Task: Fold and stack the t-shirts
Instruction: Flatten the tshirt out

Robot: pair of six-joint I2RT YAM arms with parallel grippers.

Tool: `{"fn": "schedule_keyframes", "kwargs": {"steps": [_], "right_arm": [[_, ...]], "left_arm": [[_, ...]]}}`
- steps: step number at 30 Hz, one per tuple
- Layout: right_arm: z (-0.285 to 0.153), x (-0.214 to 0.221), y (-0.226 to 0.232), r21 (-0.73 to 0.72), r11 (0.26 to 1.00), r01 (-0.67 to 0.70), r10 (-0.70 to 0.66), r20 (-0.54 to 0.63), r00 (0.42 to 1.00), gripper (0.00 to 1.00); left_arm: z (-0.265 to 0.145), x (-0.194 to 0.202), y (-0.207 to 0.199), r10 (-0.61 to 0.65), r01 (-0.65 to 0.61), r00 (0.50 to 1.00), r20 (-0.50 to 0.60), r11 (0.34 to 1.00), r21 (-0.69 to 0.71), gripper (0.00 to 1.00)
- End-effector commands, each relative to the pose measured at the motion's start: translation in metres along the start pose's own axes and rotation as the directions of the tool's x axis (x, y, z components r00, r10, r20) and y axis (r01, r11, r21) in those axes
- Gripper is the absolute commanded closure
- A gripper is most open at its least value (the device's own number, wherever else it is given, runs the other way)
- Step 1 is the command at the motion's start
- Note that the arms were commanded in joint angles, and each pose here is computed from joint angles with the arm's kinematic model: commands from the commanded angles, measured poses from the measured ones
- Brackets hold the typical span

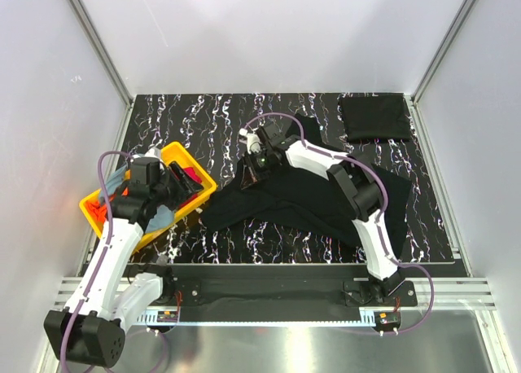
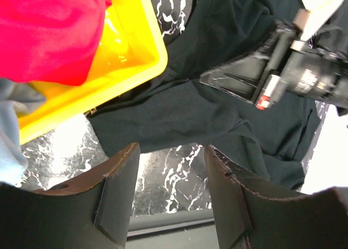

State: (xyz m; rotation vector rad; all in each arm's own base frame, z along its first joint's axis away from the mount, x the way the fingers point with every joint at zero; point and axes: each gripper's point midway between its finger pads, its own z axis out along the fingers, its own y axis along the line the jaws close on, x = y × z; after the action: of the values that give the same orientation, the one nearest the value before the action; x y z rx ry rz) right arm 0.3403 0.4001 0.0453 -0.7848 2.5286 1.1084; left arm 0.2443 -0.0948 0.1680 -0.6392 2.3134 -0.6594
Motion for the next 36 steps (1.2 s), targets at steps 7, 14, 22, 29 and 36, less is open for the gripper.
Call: {"fn": "schedule_keyframes", "kwargs": {"steps": [7, 14, 22, 29, 36], "right_arm": [[-0.070, -0.014, 0.079, -0.081, 0.990, 0.117, -0.106, 0.129, 0.986, 1.00], [-0.073, 0.055, 0.077, -0.095, 0.994, 0.059, -0.051, 0.080, 0.995, 1.00], [-0.070, 0.125, 0.112, -0.177, 0.983, 0.052, -0.050, 0.014, 0.999, 1.00], [-0.074, 0.155, 0.111, -0.161, 0.986, 0.037, -0.034, 0.022, 0.999, 0.98], [-0.072, 0.180, 0.107, -0.130, 0.991, 0.015, -0.016, 0.000, 1.000, 0.76]], "left_arm": [[-0.014, -0.018, -0.006, -0.093, 0.096, 0.994, 0.061, 0.995, -0.041, 0.36], [-0.014, -0.010, 0.011, -0.105, 0.110, 0.993, 0.055, 0.988, -0.109, 0.35], [-0.019, 0.005, 0.030, -0.097, 0.108, 0.991, 0.090, 0.986, -0.127, 0.36], [-0.009, 0.041, 0.043, -0.160, 0.160, 0.987, 0.011, 0.970, -0.182, 0.48], [-0.011, 0.060, 0.038, -0.214, 0.206, 0.977, -0.016, 0.956, -0.211, 0.43]]}}
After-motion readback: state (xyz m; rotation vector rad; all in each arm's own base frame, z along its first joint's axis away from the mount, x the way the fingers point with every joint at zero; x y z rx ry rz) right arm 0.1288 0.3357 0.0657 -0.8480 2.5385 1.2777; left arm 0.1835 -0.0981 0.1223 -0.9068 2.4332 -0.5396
